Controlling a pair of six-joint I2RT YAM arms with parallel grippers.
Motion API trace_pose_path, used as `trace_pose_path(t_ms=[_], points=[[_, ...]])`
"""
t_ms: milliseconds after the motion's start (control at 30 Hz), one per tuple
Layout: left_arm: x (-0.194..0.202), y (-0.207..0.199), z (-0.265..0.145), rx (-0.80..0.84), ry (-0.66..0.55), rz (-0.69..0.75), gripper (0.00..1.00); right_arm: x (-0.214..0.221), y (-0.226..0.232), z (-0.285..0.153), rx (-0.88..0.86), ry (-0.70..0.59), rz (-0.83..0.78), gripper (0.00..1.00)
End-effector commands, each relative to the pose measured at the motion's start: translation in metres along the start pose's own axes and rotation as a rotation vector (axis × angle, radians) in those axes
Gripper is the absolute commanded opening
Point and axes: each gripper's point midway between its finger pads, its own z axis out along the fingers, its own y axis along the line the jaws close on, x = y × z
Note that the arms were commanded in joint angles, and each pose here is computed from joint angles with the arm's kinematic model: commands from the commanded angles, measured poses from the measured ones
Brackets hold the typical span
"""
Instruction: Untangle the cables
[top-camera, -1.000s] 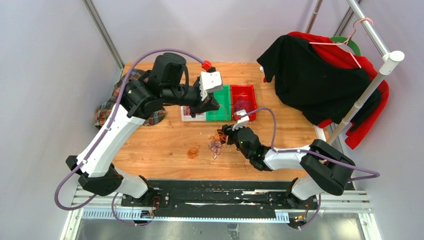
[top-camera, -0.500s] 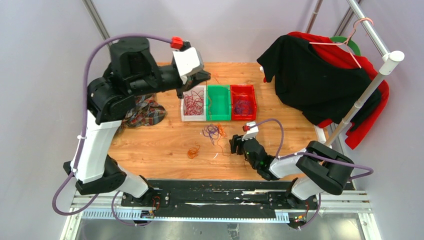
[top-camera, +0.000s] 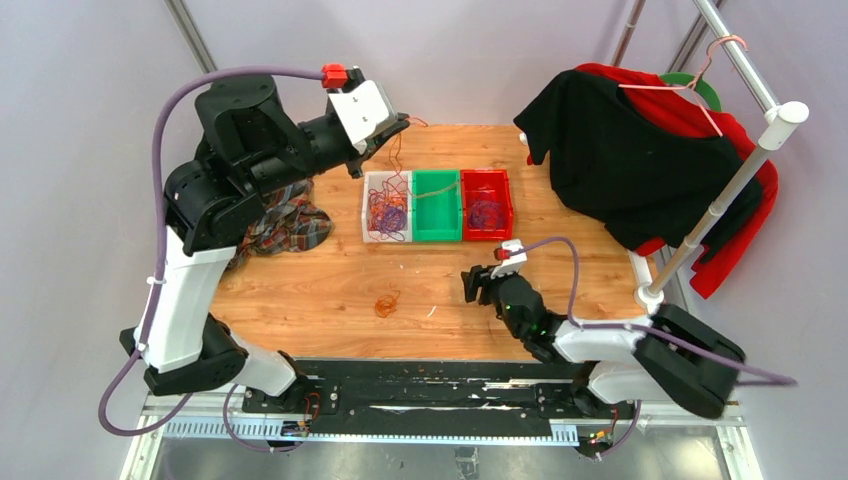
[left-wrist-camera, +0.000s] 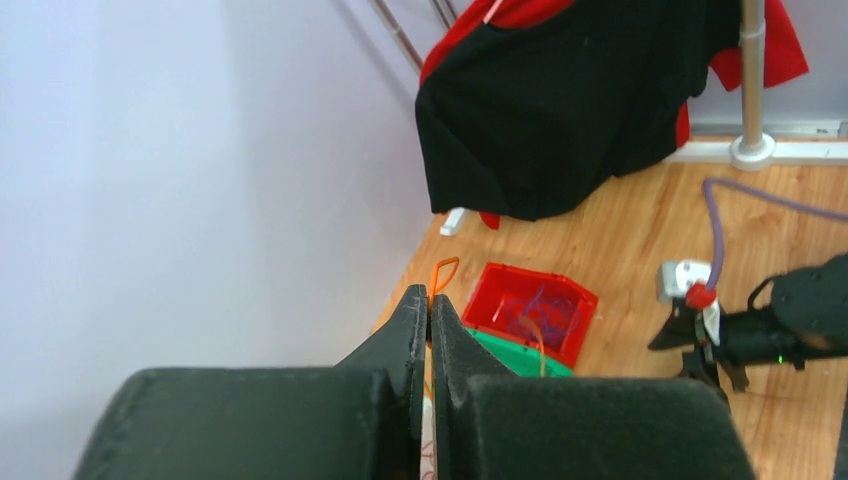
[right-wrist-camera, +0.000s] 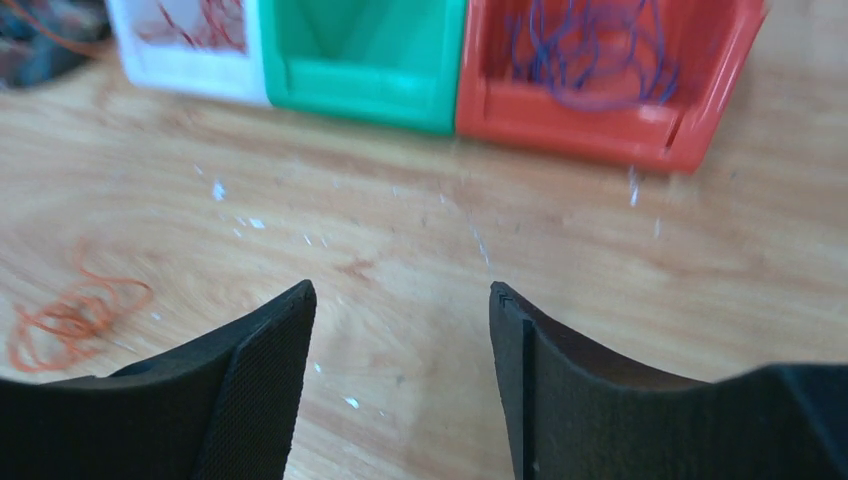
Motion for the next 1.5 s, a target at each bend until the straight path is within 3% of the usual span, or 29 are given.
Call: trace_pose_path(t_ms=[0,267,467,1100,1333,1467], points=[[0.004,0.001,-0.005,-0.022,0.006,0.032,0.0,-0.062,0.022,-0.015,-0.086,-0.119,-0.032,0.65],[0.022,-0.012,-0.003,0.015,0.046,-0.018,0.0,-0.184,0.1,-0.077,-0.489,-0.3,-0.048,0.65],[0.04,-0.029,0.006,0.062,0.088,-0.068,0.01,-0.223,0.143,-0.106,-0.69,-0.345,-0.073,0.65],[0.034,-0.052,0.008,0.137,0.067,-0.125,0.01,-0.26,0.168,-0.083,-0.684,-0.439,-0.081,0.64],[0.028,-0.055,0.01,0.149,0.053,-0.135,0.0,-0.249,0.175,-0.061,-0.662,-0.394,-0.08,0.55],[0.021,-0.054,0.009,0.148,0.034,-0.13,0.0,-0.228,0.169,-0.048,-0.622,-0.351,-0.064,0.43]])
